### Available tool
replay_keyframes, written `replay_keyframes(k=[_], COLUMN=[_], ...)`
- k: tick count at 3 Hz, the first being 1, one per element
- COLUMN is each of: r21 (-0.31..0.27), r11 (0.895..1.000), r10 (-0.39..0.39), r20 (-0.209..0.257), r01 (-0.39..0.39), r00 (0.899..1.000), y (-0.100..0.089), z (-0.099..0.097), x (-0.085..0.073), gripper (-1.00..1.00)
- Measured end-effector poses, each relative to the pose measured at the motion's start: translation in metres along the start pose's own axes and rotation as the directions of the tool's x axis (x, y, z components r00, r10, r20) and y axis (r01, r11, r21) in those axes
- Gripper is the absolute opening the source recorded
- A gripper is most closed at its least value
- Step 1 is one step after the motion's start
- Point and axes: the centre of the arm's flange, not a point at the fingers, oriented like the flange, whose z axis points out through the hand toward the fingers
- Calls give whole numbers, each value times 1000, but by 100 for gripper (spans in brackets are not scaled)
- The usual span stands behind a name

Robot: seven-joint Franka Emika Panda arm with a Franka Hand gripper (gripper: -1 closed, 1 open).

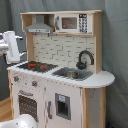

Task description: Play with the kitchen

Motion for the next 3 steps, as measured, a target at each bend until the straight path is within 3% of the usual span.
replay_keyframes(k=[1,2,3], r21=[68,140,220], r11=[996,982,956], r10=[52,115,169], r20=[33,76,123], r01=[-54,-125,-193], r00=[998,990,978], y=[-3,0,3], z=[25,32,33], x=[9,13,14], gripper=[100,100,100])
